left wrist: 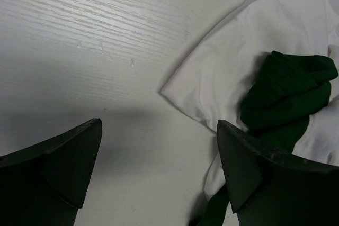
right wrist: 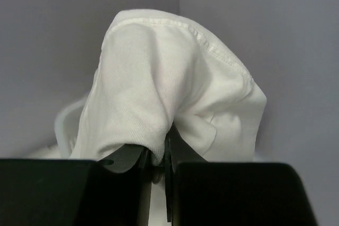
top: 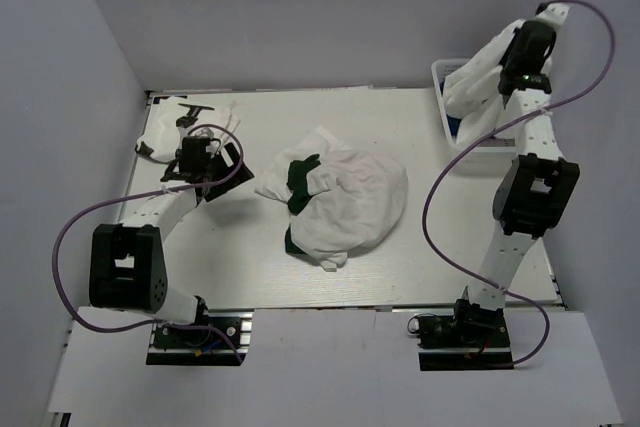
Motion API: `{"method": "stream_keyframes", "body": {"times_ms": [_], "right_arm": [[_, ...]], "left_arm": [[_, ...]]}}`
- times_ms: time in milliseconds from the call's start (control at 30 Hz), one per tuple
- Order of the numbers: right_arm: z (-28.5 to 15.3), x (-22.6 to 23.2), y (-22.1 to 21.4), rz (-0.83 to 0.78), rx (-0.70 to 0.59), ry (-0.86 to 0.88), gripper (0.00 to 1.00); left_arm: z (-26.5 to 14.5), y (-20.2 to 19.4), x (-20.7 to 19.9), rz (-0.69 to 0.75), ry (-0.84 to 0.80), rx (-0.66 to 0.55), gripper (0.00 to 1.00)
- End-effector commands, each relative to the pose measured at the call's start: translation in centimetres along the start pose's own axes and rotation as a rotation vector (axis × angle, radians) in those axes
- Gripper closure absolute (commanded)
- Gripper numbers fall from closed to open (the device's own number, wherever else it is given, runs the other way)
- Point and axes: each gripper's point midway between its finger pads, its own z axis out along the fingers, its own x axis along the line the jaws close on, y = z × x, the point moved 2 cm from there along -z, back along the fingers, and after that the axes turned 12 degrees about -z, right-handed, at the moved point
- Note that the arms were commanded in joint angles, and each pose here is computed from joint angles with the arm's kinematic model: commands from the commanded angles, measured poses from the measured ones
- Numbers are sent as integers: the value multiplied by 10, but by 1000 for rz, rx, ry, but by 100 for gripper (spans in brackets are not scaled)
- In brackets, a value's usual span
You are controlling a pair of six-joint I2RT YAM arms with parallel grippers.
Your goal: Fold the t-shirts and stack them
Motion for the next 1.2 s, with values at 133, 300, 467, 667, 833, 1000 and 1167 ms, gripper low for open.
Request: {"method": "stream_keyframes", "body": {"times_ms": [133, 300, 467, 667, 833, 1000, 1167], "right_arm": [[-13, 62, -131, -34, 205, 135, 87], [-62, 74, -78, -112, 167, 197, 10], [-154, 104, -55, -165, 190, 323, 10], [-250, 159, -109, -185, 308, 489, 10], [-305, 177, -190, -170, 516, 520, 10], [-337, 187, -243, -198, 612, 587, 11], [-363, 204, -265, -151, 651, 712, 59]], "left_arm": [[-27, 15, -31, 28, -115, -40, 1], [-50, 12, -28, 26, -102, -84, 1], [-77, 12, -23, -6, -122, -176, 1], [-93, 9, -22, -26, -136, -205, 1], [-100, 9, -22, -38, -128, -208, 1], [-104, 0, -20, -30, -172, -207, 1], [-104, -1, -21, -41, -181, -209, 1]]}}
